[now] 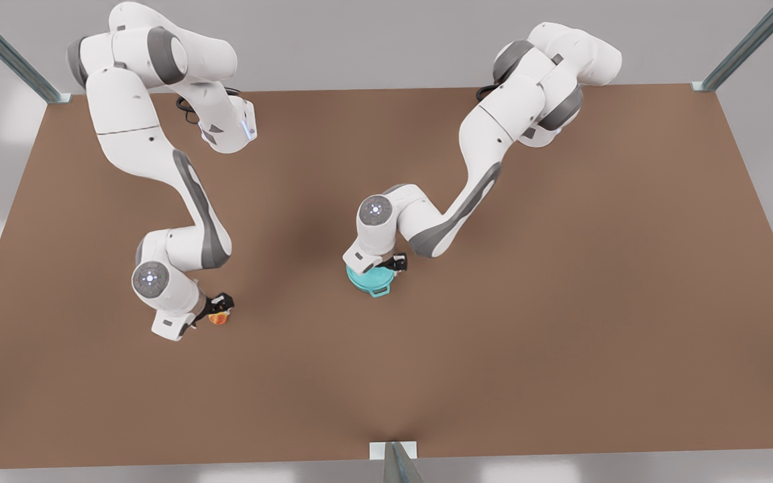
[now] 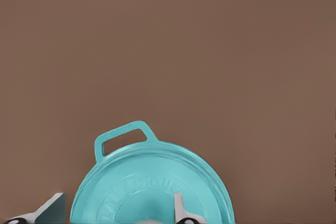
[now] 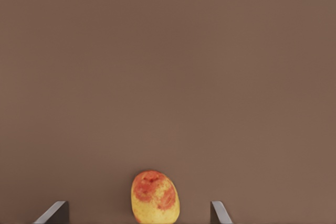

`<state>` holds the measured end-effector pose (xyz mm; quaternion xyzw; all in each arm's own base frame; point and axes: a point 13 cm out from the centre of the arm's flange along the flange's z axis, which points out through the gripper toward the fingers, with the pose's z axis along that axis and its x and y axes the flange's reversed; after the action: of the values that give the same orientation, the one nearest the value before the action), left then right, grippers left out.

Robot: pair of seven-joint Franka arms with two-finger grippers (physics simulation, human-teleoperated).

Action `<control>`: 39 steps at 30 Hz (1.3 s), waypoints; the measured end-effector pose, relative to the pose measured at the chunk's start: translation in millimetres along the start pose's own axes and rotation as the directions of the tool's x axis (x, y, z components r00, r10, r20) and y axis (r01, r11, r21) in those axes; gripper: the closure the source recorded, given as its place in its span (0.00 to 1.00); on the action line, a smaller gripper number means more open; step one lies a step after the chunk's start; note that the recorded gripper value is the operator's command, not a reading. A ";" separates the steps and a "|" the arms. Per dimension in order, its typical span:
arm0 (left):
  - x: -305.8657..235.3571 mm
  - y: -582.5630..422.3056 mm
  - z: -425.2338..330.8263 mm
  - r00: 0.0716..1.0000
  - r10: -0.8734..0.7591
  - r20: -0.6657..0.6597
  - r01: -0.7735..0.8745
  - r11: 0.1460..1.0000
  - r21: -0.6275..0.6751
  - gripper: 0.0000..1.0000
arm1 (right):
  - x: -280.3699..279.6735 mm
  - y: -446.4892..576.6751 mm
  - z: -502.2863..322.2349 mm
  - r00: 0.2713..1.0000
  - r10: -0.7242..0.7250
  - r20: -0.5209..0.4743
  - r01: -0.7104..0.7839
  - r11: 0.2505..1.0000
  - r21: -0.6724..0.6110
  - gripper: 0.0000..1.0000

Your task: Open the pot lid and put the potato into the pot

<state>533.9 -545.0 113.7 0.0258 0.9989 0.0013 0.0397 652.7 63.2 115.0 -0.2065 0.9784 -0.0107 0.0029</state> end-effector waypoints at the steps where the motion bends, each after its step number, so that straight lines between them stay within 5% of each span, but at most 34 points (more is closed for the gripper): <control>1: -0.4 -1.7 -0.5 1.000 -0.016 0.005 0.016 1.000 0.006 0.00 | 2.8 1.6 4.5 1.000 -0.006 -0.002 0.006 1.000 -0.001 0.00; 13: 26.8 -17.5 11.8 0.990 -0.140 -0.004 0.141 0.990 0.015 0.00 | 23.1 11.9 38.4 0.998 -0.053 -0.017 0.052 0.999 -0.013 0.00; 16: 26.6 -18.1 9.6 0.985 -0.170 -0.002 0.170 0.985 0.017 0.49 | 28.5 8.9 46.7 0.998 -0.054 -0.016 0.054 0.998 -0.012 0.00; 19: 20.3 -18.0 -0.2 0.979 -0.204 0.007 0.204 0.979 0.025 0.68 | 32.3 5.5 54.8 0.998 -0.057 -0.014 0.057 0.998 -0.013 0.00; 21: 17.1 -15.7 -2.4 0.974 -0.224 0.010 0.224 0.974 0.024 0.69 | 32.9 5.6 58.7 0.998 -0.062 -0.012 0.062 0.998 -0.013 0.00; 24: 0.7 -7.6 -11.0 0.964 -0.264 0.024 0.264 0.964 0.030 0.69 | 32.9 6.2 67.2 0.998 -0.069 -0.010 0.069 0.998 -0.014 0.00; 28: -99.0 103.1 -37.7 0.912 -0.409 0.046 0.409 0.913 0.002 0.69 | 32.8 -0.8 75.2 0.997 -0.073 -0.002 0.073 0.997 -0.006 0.00; 32: -151.0 239.3 36.4 0.873 -0.488 -0.002 0.487 0.872 -0.037 0.68 | 32.8 -6.3 79.2 0.997 -0.082 0.006 0.082 0.997 0.004 0.00; 33: -152.4 251.4 51.0 0.875 -0.483 -0.013 0.482 0.875 -0.037 0.64 | 32.8 -7.0 79.5 0.996 -0.084 0.008 0.084 0.996 0.006 0.00; 34: -153.7 257.1 60.3 0.881 -0.472 -0.018 0.471 0.881 -0.032 0.03 | 32.6 -7.5 79.6 0.996 -0.087 0.010 0.087 0.996 0.008 0.00; 37: -177.0 276.9 27.9 0.890 -0.455 0.001 0.455 0.890 0.018 0.00 | 31.5 -8.5 79.2 0.996 -0.093 0.015 0.092 0.996 0.012 0.10; 39: -213.0 359.3 -88.9 0.851 -0.524 -0.010 0.523 0.847 0.097 0.00 | 31.0 -8.9 79.0 0.995 -0.096 0.017 0.095 0.995 0.014 0.20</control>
<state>757.4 -197.2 220.9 -0.2454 0.9666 -0.0576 0.0457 628.8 41.0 36.2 -0.2531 0.9672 -0.0152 0.0125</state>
